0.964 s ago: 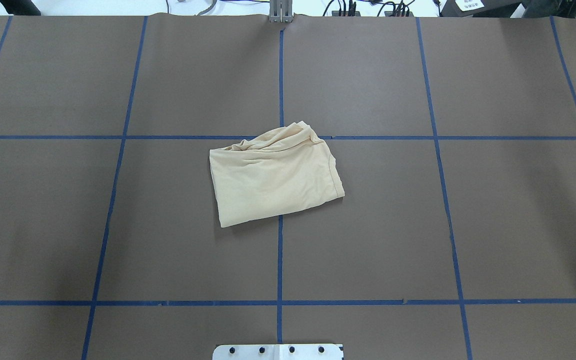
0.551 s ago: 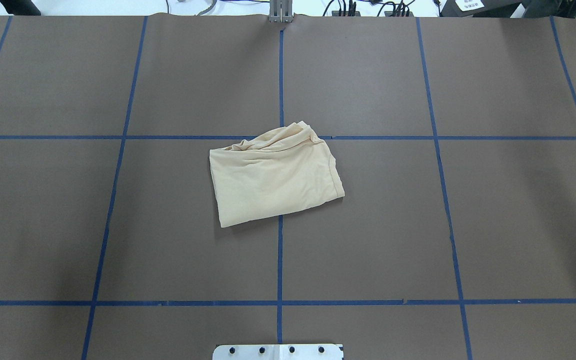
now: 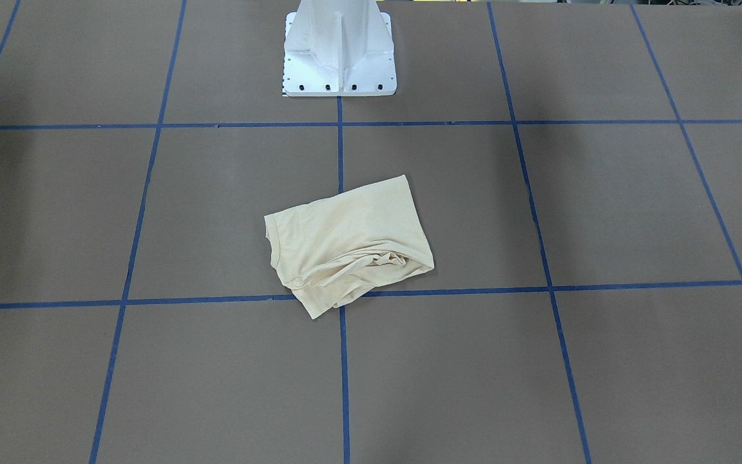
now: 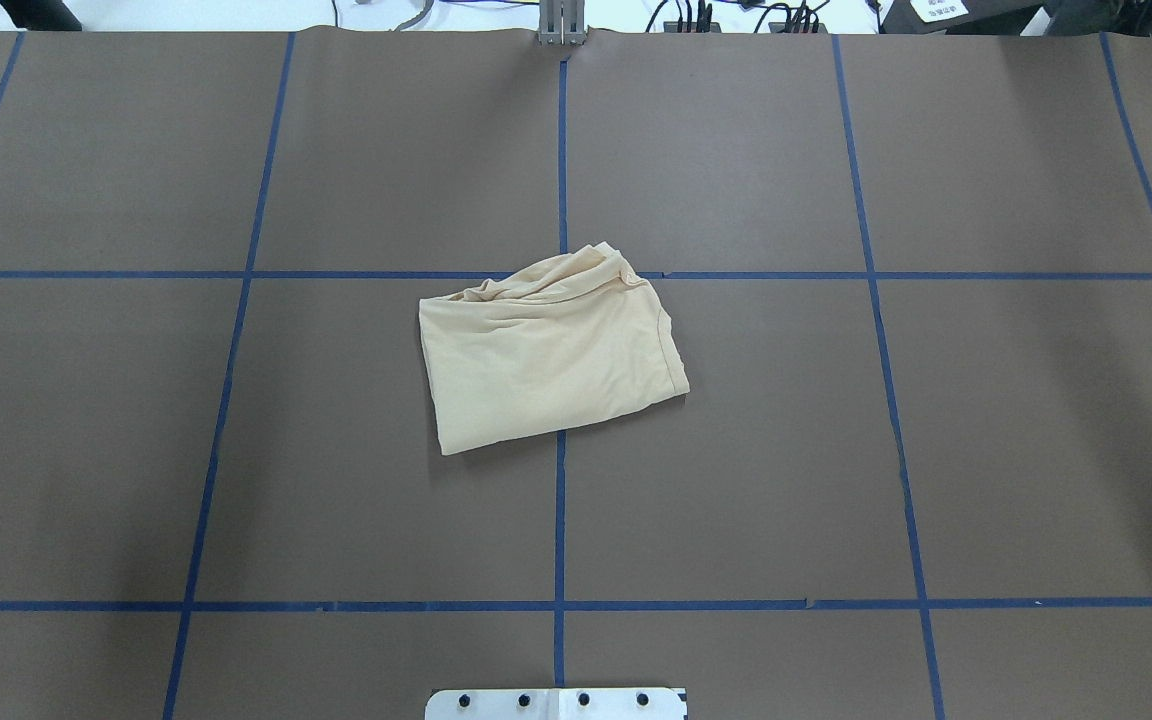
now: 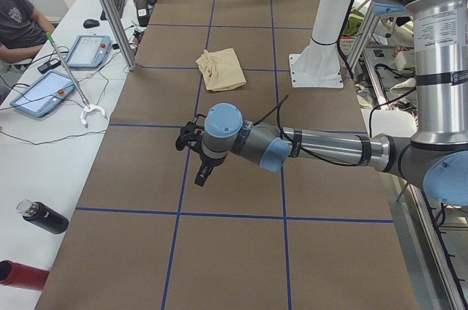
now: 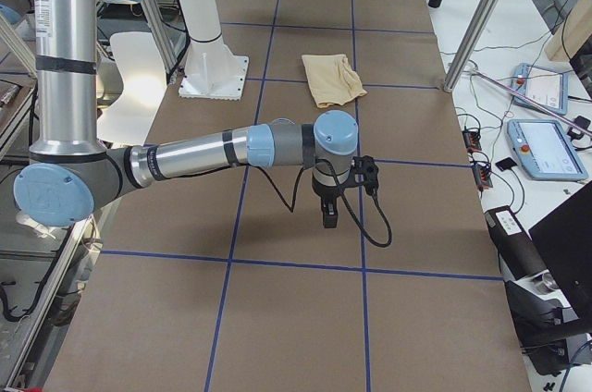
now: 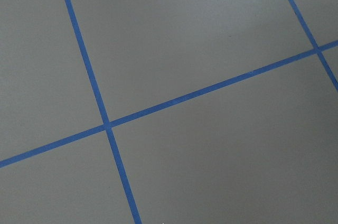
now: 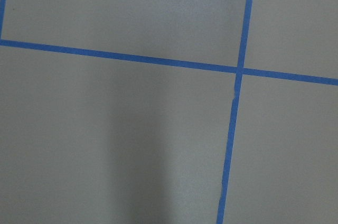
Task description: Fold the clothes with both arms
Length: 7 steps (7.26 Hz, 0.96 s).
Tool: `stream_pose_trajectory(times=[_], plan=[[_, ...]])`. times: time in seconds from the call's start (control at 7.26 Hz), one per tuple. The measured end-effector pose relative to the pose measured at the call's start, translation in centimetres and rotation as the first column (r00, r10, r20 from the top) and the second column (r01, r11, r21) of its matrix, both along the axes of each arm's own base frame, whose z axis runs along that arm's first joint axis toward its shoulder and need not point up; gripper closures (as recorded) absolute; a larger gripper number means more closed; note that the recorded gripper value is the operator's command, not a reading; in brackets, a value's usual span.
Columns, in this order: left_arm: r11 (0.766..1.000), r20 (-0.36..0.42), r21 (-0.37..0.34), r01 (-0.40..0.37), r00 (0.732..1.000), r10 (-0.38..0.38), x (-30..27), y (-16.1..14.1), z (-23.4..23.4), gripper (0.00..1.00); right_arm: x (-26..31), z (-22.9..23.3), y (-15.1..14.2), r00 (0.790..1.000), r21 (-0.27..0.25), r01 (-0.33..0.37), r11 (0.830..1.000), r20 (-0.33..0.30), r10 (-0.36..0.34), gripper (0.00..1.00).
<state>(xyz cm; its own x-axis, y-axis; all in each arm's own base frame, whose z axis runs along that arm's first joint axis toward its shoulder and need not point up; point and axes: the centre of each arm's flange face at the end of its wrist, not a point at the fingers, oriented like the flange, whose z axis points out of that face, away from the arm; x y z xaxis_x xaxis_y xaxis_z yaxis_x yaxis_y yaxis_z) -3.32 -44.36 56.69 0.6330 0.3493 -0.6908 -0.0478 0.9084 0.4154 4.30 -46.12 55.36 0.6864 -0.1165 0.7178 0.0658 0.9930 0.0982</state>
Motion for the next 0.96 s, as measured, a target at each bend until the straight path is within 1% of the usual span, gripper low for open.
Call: stream_pose_trajectory(times=[0.41,0.83,0.96], plan=[[0.999,0.039,-0.03,0.021,0.999,-0.02,-0.2,-0.6,2.0,0.01,0.4,1.0,0.2,0.998,-0.01,-0.003,1.0,-0.055,0.003,0.0],[0.998,0.044,-0.056,0.025,0.999,-0.022,-0.2,-0.8,3.3,0.01,0.5,3.6,0.4,0.997,-0.052,-0.004,0.999,-0.075,0.0,0.0],[0.998,0.045,-0.061,0.025,0.999,-0.022,-0.2,-0.8,3.6,0.01,0.5,4.0,0.3,0.997,-0.057,-0.005,0.998,-0.077,0.0,0.0]])
